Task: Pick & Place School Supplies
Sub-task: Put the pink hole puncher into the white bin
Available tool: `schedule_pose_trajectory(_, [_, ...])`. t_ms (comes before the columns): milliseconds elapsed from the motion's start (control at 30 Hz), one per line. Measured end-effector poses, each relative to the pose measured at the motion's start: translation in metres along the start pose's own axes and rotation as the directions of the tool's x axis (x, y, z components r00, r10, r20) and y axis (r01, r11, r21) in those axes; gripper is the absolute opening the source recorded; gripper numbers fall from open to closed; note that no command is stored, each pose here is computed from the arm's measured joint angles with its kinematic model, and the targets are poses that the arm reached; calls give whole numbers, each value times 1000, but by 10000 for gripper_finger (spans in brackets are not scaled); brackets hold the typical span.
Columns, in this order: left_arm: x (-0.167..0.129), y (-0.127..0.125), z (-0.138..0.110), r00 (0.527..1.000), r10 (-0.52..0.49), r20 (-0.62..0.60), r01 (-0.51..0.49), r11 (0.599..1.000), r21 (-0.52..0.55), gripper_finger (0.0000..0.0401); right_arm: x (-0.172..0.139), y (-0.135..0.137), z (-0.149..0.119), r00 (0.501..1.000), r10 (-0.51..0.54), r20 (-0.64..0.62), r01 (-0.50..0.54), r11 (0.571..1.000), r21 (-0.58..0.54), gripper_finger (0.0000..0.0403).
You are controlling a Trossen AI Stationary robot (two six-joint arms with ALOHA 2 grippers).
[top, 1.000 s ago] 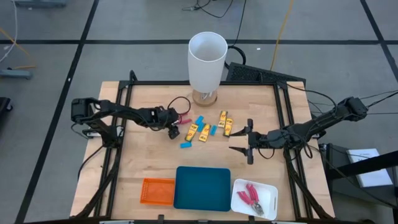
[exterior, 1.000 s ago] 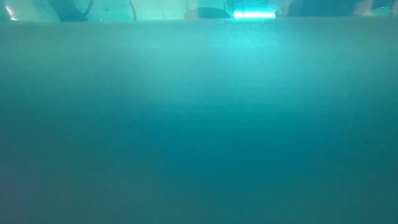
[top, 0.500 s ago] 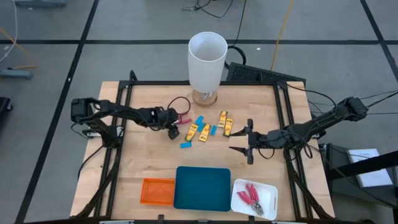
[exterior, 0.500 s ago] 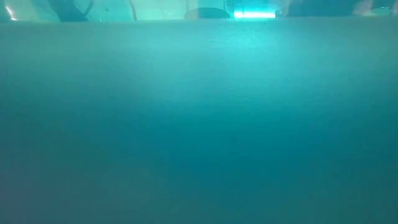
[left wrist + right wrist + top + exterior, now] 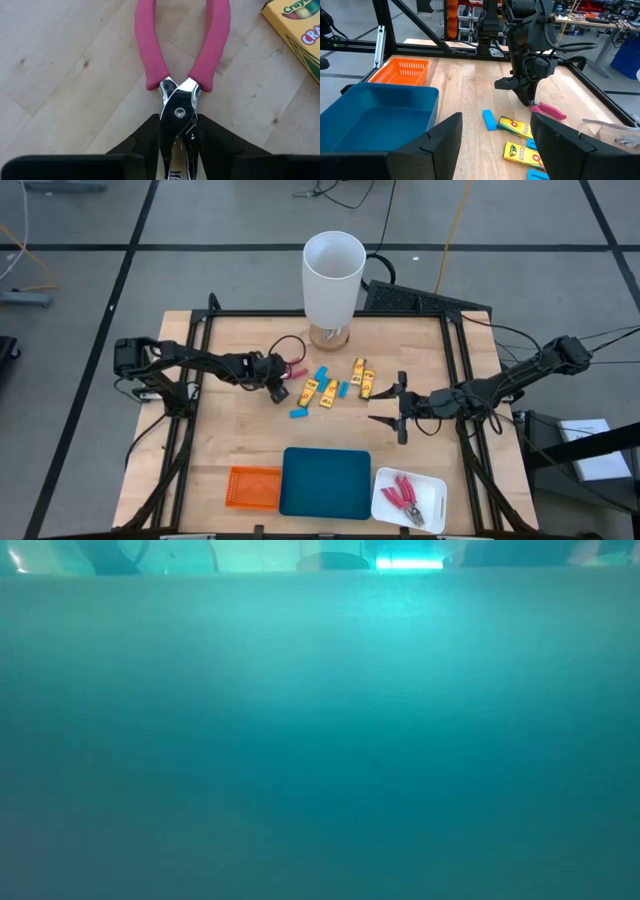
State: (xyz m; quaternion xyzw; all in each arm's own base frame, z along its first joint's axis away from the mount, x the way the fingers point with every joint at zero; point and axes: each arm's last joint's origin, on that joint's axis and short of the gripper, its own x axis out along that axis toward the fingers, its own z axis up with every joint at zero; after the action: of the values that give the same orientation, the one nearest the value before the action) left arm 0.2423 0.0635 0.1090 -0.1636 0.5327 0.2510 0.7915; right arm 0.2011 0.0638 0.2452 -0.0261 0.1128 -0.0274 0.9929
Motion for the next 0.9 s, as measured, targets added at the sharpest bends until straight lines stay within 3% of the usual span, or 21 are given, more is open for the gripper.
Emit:
schedule_pose_trajectory(200, [0, -1, 0, 1000, 17, 17, -17, 999, -33, 120, 0, 0, 0, 1000, 0, 1, 0, 1000, 1, 226])
schedule_pose_trajectory(533, [-34, -16, 2, 980, 49, 194, -63, 996, 65, 105, 0, 0, 0, 1000, 0, 1, 0, 1000, 1, 224])
schedule_pose_trajectory(733, [-64, -35, 3, 914, 69, 401, -136, 981, 141, 108, 0, 0, 1, 1000, 0, 11, 0, 1000, 6, 224])
schedule_pose_trajectory(900, [-81, -57, 8, 805, 59, 590, -203, 962, 181, 112, 0, 0, 4, 999, 1, 36, -1, 1000, 17, 224])
